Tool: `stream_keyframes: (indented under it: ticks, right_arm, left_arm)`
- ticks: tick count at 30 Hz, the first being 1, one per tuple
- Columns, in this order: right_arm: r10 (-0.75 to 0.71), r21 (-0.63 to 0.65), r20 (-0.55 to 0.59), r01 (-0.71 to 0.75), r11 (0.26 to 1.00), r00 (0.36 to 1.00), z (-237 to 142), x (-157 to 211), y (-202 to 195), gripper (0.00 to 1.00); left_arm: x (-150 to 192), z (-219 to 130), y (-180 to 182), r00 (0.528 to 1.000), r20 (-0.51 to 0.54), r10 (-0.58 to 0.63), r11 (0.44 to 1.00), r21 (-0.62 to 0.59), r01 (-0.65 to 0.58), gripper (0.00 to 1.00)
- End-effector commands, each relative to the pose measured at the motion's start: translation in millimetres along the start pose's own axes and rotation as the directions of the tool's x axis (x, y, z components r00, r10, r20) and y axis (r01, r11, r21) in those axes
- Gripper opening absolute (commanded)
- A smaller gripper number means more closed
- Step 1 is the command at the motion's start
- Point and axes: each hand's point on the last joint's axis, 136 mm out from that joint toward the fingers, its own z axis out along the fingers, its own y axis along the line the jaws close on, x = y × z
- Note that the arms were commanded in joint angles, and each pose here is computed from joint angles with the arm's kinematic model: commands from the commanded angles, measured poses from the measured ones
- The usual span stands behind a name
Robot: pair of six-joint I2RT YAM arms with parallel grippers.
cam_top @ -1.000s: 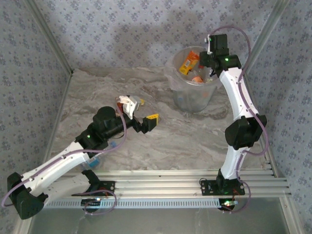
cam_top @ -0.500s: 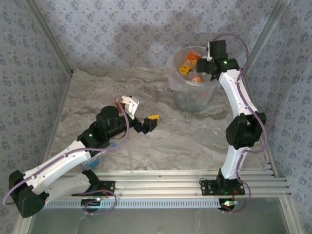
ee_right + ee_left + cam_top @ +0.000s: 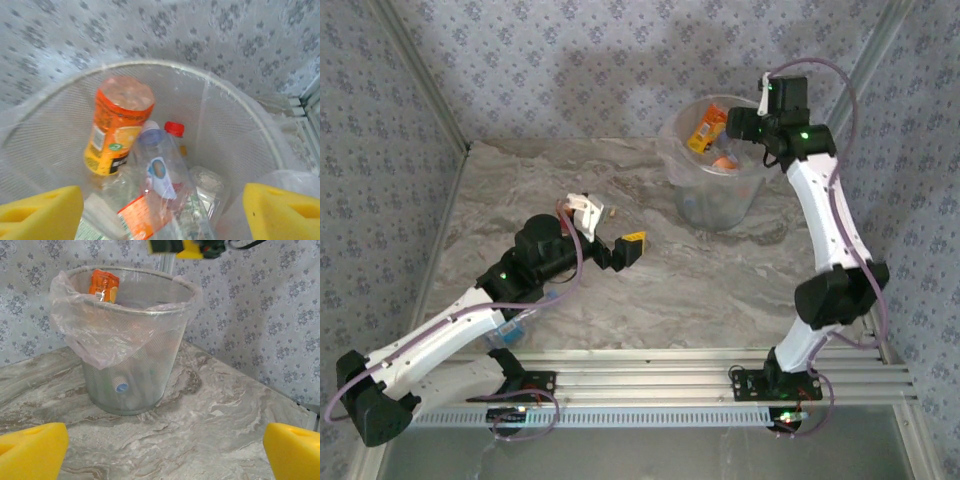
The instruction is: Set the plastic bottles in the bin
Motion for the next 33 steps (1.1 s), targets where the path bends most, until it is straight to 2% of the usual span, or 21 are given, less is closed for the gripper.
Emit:
stream_keyframes:
  ticks: [1, 7, 13, 18, 22, 24, 28, 33]
  right_arm:
    - [0.019, -0.108, 0.083, -0.01, 0.994, 0.996, -46, -11, 24, 0.87]
    - [0.016, -0.243, 0.095, 0.008, 0.97, 0.995, -98, 22, 58, 0.91]
    - [0.029, -0.394, 0.041, -0.01, 0.919, 0.999, -141, 76, 89, 1.0]
    - [0.062, -0.447, 0.002, -0.054, 0.893, 0.998, -156, 116, 94, 1.0]
    - [0.078, -0.474, -0.06, -0.098, 0.875, 0.995, -154, 156, 93, 1.0]
    - [0.078, -0.503, -0.09, -0.113, 0.857, 0.993, -155, 170, 96, 1.0]
    - [0.058, -0.583, -0.142, -0.131, 0.802, 0.988, -158, 195, 110, 1.0]
    - [0.024, -0.633, -0.181, -0.136, 0.762, 0.983, -154, 217, 122, 1.0]
  left_arm:
    - [-15, -2, 6, 1.0, 0.018, 0.015, 0.999, -0.04, -0.015, 0.99]
    - [-13, -1, 12, 1.0, -0.001, 0.017, 0.998, -0.064, -0.017, 1.0]
    - [-12, -2, 20, 0.999, -0.031, 0.033, 0.994, -0.102, -0.036, 1.0]
    - [-9, -3, 28, 0.993, -0.109, 0.054, 0.986, -0.149, -0.07, 1.0]
    - [2, -4, 40, 0.977, -0.212, -0.003, 0.973, -0.225, -0.046, 1.0]
    - [18, -6, 52, 0.954, -0.296, -0.045, 0.954, -0.296, -0.047, 1.0]
    - [52, -21, 86, 0.892, -0.419, -0.167, 0.873, -0.483, -0.064, 1.0]
    - [96, -42, 117, 0.786, -0.528, -0.322, 0.804, -0.591, -0.067, 0.98]
